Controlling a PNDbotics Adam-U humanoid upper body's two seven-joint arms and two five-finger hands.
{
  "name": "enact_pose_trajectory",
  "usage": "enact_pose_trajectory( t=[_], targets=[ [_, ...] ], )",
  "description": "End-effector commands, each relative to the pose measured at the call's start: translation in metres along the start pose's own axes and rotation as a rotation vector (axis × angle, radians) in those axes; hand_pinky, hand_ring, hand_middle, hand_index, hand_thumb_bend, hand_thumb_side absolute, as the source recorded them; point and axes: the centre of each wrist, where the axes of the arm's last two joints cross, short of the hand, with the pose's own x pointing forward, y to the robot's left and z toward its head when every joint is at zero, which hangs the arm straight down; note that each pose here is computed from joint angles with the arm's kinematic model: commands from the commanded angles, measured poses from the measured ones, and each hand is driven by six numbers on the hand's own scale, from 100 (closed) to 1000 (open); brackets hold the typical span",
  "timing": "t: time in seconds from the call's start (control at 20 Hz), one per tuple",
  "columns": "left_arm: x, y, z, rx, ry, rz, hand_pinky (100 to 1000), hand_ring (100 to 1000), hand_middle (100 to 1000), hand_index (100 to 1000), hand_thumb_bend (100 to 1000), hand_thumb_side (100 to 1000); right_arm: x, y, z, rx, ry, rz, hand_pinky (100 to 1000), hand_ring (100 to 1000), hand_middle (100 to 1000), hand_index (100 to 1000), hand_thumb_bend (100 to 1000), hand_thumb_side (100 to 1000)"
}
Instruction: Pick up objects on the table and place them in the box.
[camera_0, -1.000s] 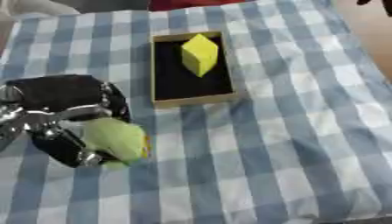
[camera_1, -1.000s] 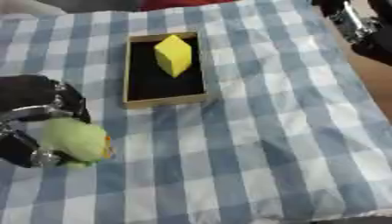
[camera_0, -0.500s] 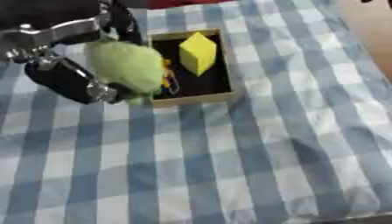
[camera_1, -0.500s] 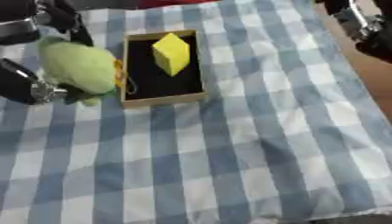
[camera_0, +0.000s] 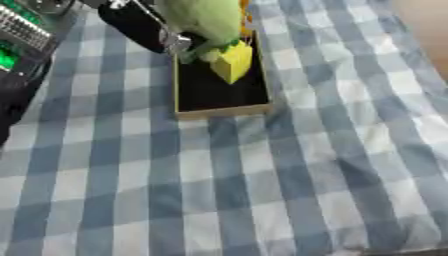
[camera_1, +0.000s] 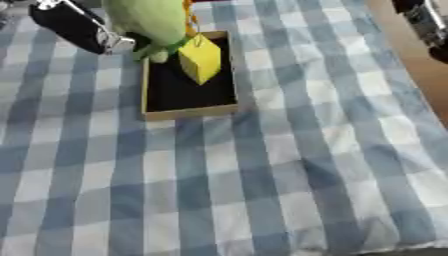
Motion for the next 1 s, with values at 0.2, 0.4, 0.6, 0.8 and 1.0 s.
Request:
enact_pose_trajectory(
  t=[0.2, 0.4, 0.6, 0.8, 1.0],
  targets=[
    [-0.022, -0.013, -0.026, -0.004, 0.058, -0.076, 725, 737, 522, 693, 299, 122, 0.006, -0.009, -0.006, -0.006, -0.037, 0.018, 556, 696, 691, 772, 100, 922],
    [-0.035, -0.032, -0.035, -0.06, 0.082, -0.096, 737, 745, 534, 703, 323, 171, 0.006, -0.009, -0.007, -0.009, -0.039, 0.018, 555, 696, 691, 772, 100, 921],
    [-0.045, -0.047, -0.04, -0.096, 0.09, -0.098, 768, 792, 596, 740, 334, 311, 0.006, -0.009, -0.007, -0.012, -0.042, 0.017, 555, 696, 691, 772, 100, 919],
    [-0.051, -0.06, -0.045, -0.11, 0.055, -0.083, 810, 830, 660, 787, 335, 443, 0.006, -0.01, -0.008, -0.017, -0.046, 0.017, 556, 696, 691, 772, 100, 917],
    [-0.057, -0.069, -0.048, -0.115, 0.029, -0.076, 840, 889, 792, 869, 357, 646, 0.006, -0.01, -0.008, -0.023, -0.047, 0.017, 555, 696, 691, 772, 100, 916]
  ],
)
